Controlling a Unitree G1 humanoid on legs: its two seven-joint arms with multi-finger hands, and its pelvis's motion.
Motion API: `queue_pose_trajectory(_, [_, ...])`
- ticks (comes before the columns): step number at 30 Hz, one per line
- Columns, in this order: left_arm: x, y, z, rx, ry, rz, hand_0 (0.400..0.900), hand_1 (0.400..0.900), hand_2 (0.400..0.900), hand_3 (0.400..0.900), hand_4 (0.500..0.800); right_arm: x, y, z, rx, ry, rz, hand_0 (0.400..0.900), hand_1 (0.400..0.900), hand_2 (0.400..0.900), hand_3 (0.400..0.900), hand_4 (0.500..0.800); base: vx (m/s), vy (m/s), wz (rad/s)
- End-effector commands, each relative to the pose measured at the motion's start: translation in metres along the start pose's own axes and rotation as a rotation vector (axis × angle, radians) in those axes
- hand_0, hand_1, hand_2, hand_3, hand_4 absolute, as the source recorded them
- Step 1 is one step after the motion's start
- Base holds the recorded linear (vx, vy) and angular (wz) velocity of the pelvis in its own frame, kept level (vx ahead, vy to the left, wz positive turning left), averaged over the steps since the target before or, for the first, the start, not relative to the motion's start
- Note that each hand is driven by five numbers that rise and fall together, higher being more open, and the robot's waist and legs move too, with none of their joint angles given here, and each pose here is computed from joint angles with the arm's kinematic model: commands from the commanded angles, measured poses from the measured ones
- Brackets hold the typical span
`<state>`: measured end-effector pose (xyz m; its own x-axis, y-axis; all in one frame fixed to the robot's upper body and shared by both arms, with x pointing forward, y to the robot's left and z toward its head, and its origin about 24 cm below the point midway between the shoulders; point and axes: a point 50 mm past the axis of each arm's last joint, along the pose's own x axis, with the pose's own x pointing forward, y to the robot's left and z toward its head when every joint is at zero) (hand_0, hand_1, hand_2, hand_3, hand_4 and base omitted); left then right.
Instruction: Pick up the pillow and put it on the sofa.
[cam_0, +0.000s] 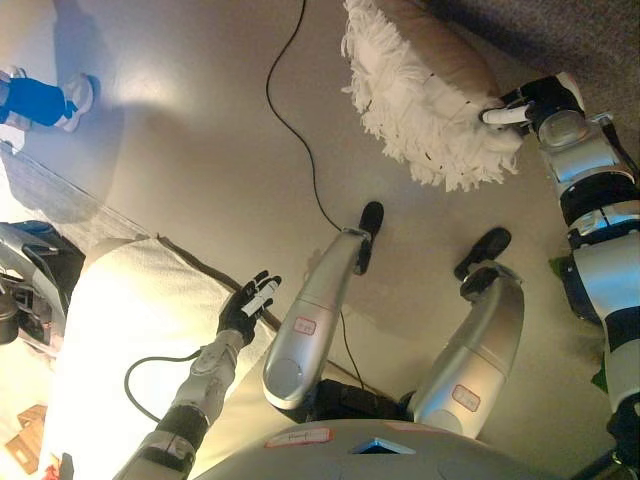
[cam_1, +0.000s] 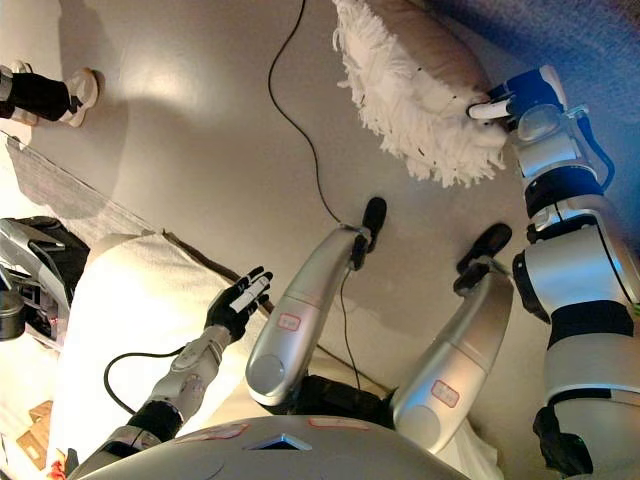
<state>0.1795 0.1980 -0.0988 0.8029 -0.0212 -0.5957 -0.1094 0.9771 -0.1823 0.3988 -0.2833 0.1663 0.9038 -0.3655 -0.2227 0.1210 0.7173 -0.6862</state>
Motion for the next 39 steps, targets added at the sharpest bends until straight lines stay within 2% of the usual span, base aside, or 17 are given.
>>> queue_pose_trajectory(1, [-0.015, 0.034, -0.01, 0.026, 0.042, 0.109, 0.9, 0.9, 0.9, 0.9, 0.8, -0.01, -0.037, 0.055, -0.027, -0.251, -0.076, 0.4, 0.4, 0.4, 0.4, 0.5, 0.007, -0.066, -0.08])
queue_pose_trajectory(7, [-0.014, 0.046, -0.012, 0.077, 0.104, 0.154, 0.9, 0.9, 0.9, 0.9, 0.8, -0.01, -0.013, 0.049, -0.09, -0.29, 0.047, 0.4, 0.4, 0.4, 0.4, 0.5, 0.041, -0.105, -0.12])
queue_pose_trajectory(17, [-0.025, 0.089, -0.025, 0.174, 0.272, 0.318, 0.9, 0.9, 0.9, 0.9, 0.8, -0.028, 0.014, 0.048, -0.144, -0.456, 0.227, 0.4, 0.4, 0.4, 0.4, 0.5, 0.122, -0.156, -0.17])
queue_pose_trajectory(26, [-0.054, 0.117, -0.06, 0.218, 0.469, 0.464, 0.9, 0.9, 0.9, 0.9, 0.8, -0.046, -0.004, 0.045, -0.158, -0.518, 0.368, 0.4, 0.4, 0.4, 0.4, 0.5, 0.187, -0.139, -0.13])
queue_pose_trajectory(30, [-0.068, 0.124, -0.077, 0.24, 0.55, 0.493, 0.9, 0.9, 0.9, 0.9, 0.8, -0.05, -0.017, 0.044, -0.166, -0.525, 0.411, 0.4, 0.4, 0.4, 0.4, 0.5, 0.201, -0.087, -0.03])
queue_pose_trajectory(39, [-0.085, 0.125, -0.099, 0.284, 0.666, 0.508, 0.9, 0.9, 0.9, 0.9, 0.8, -0.055, -0.087, 0.086, -0.105, -0.538, 0.271, 0.4, 0.4, 0.4, 0.4, 0.5, 0.131, -0.096, 0.0])
